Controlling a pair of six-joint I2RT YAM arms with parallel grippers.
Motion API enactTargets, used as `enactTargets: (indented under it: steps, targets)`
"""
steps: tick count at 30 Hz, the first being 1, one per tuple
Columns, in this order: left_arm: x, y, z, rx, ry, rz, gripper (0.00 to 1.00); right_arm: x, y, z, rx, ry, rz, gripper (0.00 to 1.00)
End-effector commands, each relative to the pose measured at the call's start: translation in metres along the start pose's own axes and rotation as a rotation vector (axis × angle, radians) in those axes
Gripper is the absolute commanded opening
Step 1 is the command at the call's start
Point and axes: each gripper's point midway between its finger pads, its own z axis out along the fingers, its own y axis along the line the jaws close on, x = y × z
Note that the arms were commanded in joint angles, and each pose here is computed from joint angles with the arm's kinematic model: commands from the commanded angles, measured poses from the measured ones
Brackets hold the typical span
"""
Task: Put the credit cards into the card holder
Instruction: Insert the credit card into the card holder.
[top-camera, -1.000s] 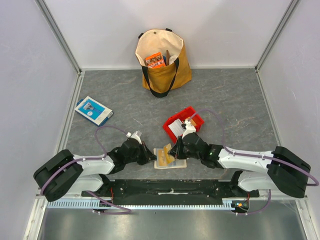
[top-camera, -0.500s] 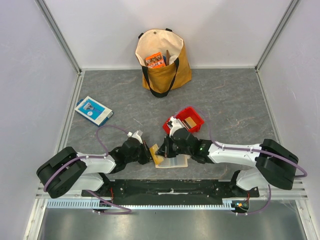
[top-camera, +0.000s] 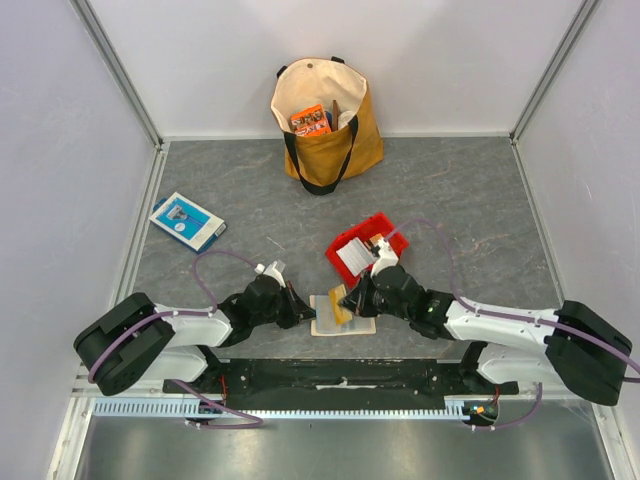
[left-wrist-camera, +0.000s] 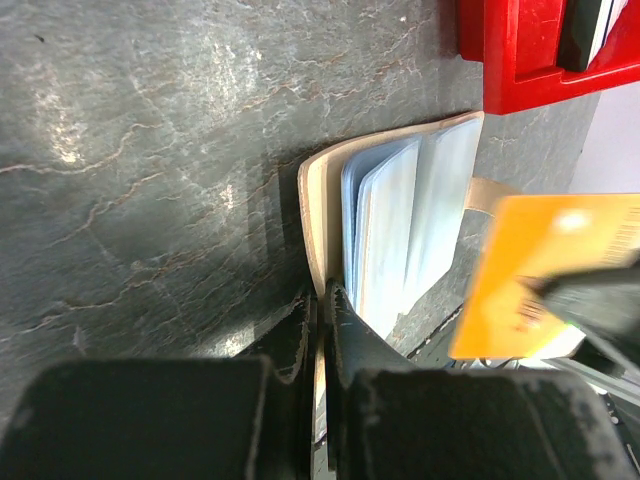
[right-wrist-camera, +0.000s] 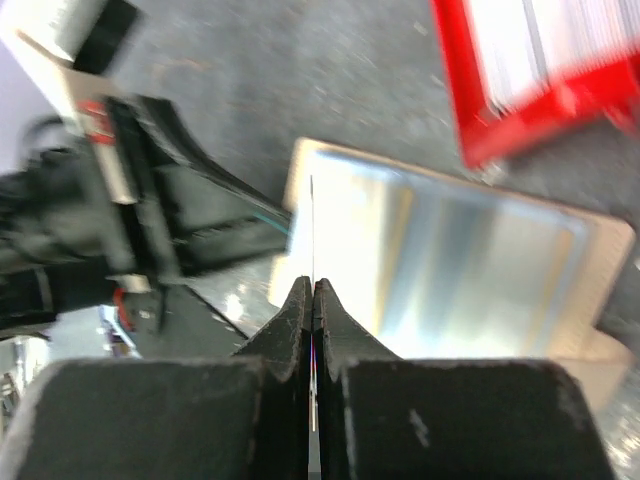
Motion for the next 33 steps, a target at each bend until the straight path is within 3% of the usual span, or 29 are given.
enactTargets:
  steps: [1,33]
  targets:
    - [0.028,0.081,-0.013,-0.284,0.077,0.022,0.02,0.012,-0.019,0.005,0.019,-0.019,0.062,0.00]
    - [0.030,0.079,-0.012,-0.282,0.099,0.030,0.02,0.050,-0.070,0.017,0.062,-0.020,0.233,0.00]
